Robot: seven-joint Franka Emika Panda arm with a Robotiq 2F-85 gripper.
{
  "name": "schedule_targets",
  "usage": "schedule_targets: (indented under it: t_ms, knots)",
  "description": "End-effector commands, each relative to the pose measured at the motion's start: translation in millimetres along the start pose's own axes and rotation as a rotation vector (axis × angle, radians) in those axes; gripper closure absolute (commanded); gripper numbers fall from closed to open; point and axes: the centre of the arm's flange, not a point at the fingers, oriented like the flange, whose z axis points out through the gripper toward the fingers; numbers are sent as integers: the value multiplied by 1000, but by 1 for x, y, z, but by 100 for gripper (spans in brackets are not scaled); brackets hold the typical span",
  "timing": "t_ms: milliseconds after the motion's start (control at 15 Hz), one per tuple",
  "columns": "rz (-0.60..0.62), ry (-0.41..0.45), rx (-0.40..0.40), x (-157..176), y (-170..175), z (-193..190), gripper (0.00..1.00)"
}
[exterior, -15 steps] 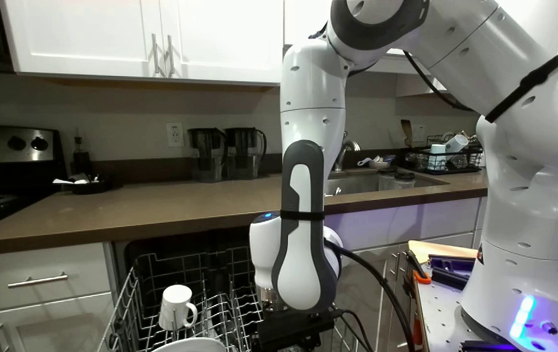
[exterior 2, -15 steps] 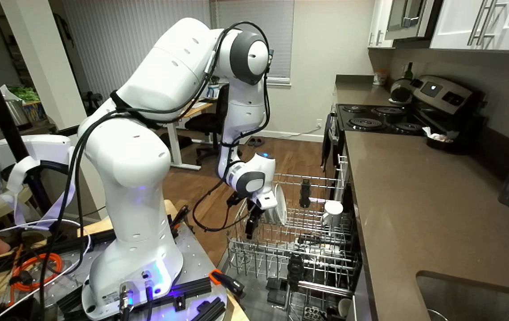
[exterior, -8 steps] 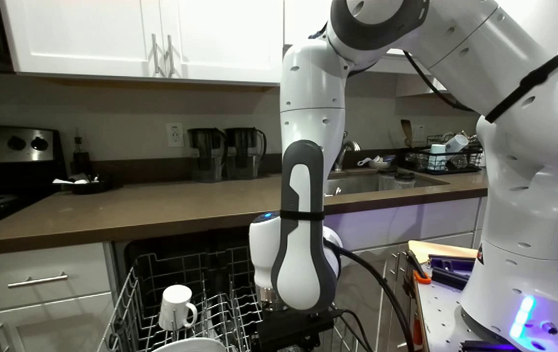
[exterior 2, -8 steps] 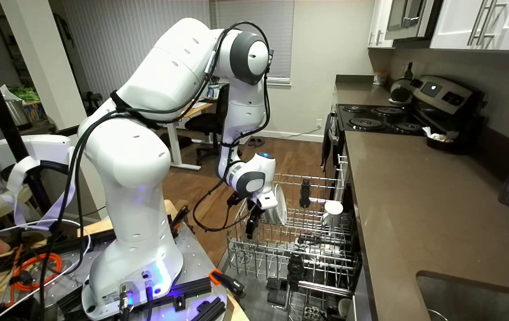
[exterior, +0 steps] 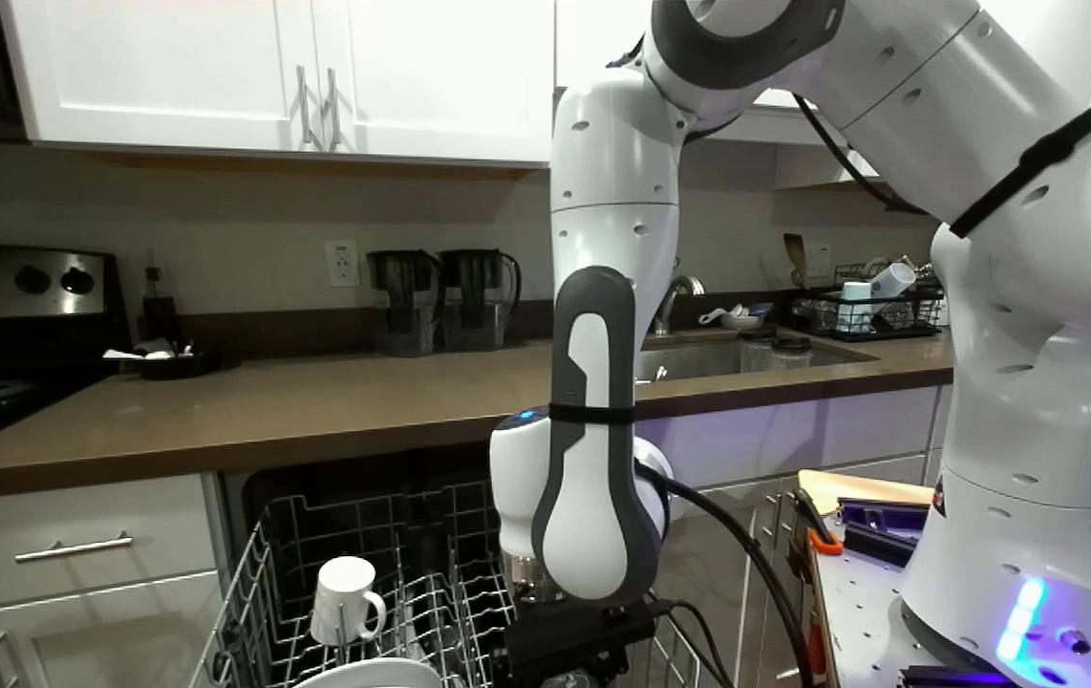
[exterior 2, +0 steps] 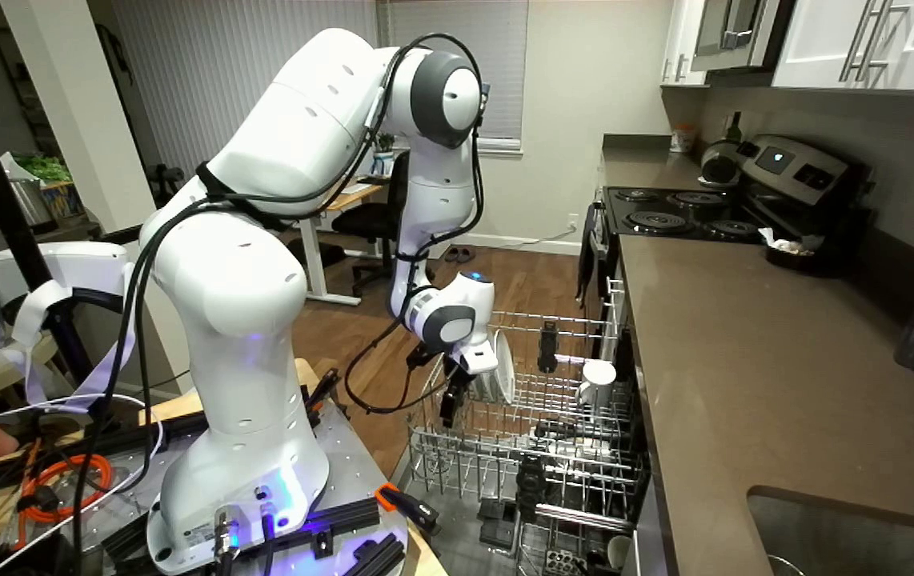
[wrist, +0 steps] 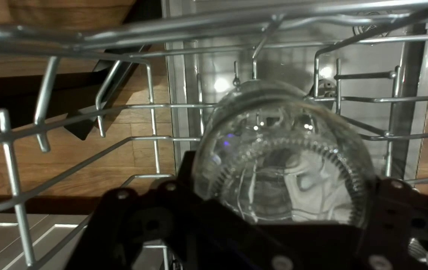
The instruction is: Move the cups to the back left corner of the dishwater
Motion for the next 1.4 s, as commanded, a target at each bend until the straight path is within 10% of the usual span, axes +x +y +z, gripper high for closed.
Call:
schedule_targets:
  t_ms: [0, 1333]
  knots:
    - [-1, 8, 0, -7, 12, -29, 36]
    - [-4, 42, -18, -9, 38, -119, 36]
